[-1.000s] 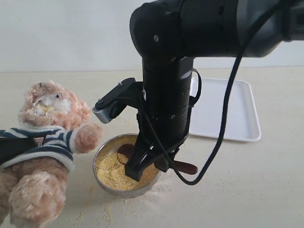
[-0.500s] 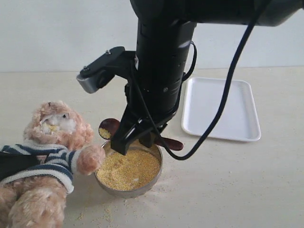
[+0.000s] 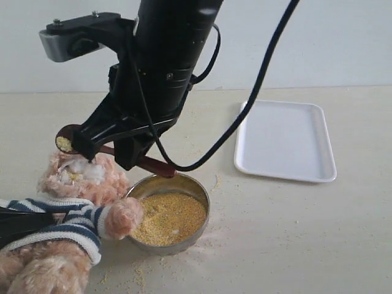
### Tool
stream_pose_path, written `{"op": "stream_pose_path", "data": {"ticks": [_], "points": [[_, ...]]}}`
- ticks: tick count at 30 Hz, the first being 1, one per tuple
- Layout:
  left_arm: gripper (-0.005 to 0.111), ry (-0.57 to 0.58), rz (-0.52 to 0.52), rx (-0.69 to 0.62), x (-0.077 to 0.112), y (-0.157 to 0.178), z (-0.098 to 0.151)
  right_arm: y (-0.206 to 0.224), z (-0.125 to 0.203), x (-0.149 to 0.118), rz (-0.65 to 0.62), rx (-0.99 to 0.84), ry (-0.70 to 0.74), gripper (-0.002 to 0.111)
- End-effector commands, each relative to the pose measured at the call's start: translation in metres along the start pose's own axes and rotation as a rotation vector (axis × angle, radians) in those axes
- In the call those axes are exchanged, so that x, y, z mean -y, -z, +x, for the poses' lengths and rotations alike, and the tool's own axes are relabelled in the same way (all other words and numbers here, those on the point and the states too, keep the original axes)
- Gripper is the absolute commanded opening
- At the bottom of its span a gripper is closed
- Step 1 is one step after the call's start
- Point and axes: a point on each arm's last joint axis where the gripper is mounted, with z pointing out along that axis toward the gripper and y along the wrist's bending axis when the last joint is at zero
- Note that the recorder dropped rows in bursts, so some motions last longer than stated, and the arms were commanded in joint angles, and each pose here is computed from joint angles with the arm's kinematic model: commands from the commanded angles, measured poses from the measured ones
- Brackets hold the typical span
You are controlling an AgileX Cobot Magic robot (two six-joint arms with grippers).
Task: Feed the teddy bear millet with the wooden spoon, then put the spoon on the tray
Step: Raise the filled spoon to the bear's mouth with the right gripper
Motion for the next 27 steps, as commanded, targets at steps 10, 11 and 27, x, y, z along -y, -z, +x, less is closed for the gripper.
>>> {"op": "stream_pose_path", "data": {"ticks": [10, 11, 27], "points": [[0.005, 0.002, 0.054, -0.001, 0.005, 0.001, 0.001, -0.029, -0.008, 0.009, -0.012, 0.0, 0.028, 0.0], [0.005, 0.003, 0.054, -0.001, 0.005, 0.001, 0.001, -0.03, -0.008, 0.009, -0.01, 0.004, 0.047, 0.0], [0.005, 0.005, 0.079, 0.0, 0.008, 0.001, 0.001, -0.038, -0.012, -0.014, 0.354, -0.108, 0.451, 0.0]]}}
